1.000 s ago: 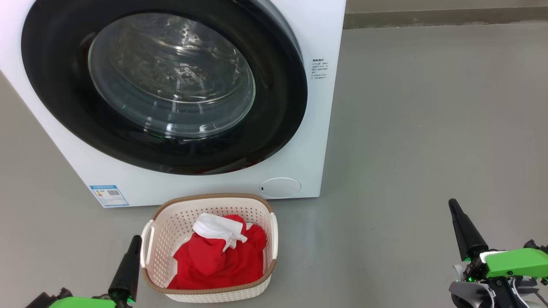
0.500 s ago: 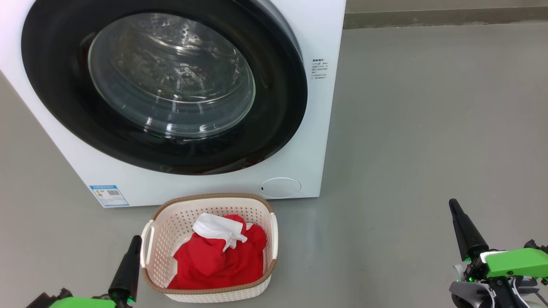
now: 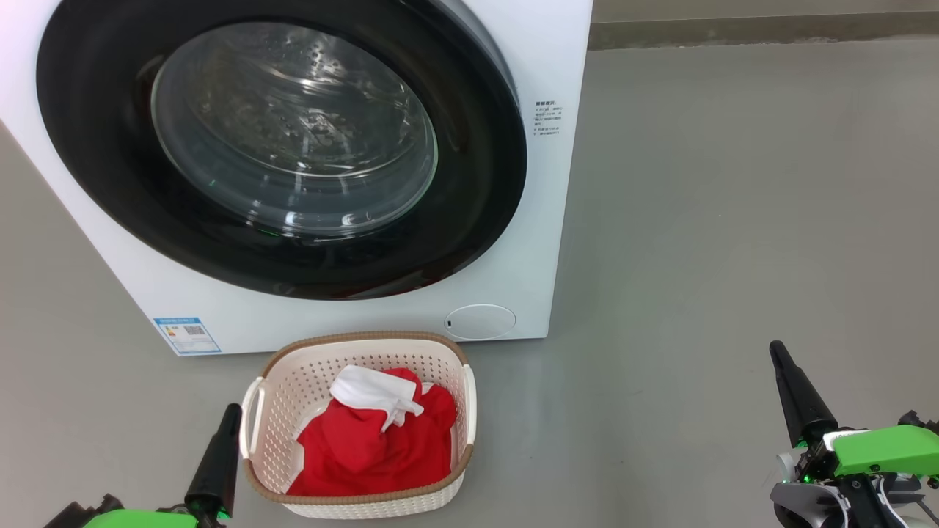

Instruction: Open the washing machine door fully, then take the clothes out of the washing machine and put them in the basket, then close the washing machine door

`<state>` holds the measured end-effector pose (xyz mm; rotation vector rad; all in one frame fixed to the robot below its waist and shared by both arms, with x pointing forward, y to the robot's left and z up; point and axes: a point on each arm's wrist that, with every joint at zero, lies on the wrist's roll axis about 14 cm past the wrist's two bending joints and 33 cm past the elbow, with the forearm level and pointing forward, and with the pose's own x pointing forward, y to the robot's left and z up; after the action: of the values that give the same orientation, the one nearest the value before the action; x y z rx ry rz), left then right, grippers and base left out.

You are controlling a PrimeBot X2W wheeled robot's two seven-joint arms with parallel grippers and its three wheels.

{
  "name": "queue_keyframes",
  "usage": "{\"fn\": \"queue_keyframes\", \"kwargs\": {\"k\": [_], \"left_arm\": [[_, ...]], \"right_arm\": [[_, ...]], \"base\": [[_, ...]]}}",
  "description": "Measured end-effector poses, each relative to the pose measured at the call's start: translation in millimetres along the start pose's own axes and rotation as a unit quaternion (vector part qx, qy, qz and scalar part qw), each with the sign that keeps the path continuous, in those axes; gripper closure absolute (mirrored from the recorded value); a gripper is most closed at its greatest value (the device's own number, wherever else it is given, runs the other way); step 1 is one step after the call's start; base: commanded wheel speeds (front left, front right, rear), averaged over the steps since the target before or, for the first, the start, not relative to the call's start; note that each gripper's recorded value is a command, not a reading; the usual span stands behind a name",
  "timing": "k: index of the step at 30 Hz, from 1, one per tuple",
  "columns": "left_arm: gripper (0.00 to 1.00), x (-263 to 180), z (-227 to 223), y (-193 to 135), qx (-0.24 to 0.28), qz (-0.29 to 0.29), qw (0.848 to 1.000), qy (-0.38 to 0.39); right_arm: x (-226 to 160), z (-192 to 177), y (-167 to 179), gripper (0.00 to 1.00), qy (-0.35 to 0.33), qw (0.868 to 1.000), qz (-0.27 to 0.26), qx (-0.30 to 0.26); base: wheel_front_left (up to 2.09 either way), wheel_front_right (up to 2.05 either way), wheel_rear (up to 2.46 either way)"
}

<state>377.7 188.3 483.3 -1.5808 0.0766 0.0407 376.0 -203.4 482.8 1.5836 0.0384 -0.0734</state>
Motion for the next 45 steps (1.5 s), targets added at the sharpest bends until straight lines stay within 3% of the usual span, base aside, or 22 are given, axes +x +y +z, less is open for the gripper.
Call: {"fn": "queue_keyframes", "kwargs": {"k": [45], "left_arm": [[1.0, -0.1, 0.1, -0.1, -0.001, 0.0, 1.0, 0.002]], "right_arm": [[-0.1, 0.8, 0.0, 1.0, -0.001, 1.0, 0.0, 0.0]], "base": [[0.0, 0.0, 0.0]]}}
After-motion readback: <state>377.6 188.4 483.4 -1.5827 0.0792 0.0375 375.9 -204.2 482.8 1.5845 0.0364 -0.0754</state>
